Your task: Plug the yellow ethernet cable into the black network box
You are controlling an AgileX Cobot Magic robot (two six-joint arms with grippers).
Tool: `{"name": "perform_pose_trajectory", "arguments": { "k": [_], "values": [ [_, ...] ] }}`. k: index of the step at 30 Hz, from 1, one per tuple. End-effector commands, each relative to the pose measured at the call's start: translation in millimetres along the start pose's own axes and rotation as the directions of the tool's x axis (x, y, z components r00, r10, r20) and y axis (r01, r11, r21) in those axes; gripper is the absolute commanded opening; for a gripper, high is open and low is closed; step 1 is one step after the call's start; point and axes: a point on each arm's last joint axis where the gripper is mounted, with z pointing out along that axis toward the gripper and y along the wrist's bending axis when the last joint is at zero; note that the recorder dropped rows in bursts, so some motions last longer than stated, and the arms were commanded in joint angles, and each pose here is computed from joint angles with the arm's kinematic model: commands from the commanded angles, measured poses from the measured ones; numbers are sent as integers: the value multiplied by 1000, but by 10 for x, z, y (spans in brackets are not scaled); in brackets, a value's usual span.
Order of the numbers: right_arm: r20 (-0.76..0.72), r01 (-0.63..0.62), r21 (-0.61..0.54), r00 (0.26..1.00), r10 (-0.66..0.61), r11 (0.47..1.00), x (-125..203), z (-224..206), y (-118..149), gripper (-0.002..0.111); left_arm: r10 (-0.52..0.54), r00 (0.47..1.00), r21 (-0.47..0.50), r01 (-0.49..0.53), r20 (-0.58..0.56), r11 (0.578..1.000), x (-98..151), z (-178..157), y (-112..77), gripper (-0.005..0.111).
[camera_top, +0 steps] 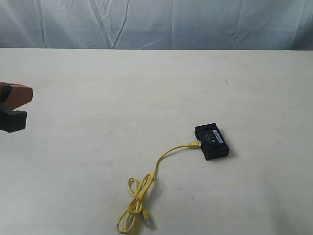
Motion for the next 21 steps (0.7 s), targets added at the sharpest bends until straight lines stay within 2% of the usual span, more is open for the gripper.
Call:
{"name": "perform_pose_trajectory", "arguments": {
  "k": [1,7,13,21],
  "values": [
    [16,-4,1,1000,4,1000,1,1,-1,-1,-9,1000,1,9,9,1000,2,-13,-1,0],
    [16,-4,1,1000,4,1000,1,1,-1,-1,-9,1000,1,9,9,1000,2,-13,-1,0],
    [19,-21,63,1000,19,998,0,0,-35,-1,-9,1000,1,9,9,1000,2,-13,-1,0],
    [19,-21,66,1000,20,998,0,0,-37,-1,-9,1000,2,9,7,1000,4,-13,-2,0]
  ]
}}
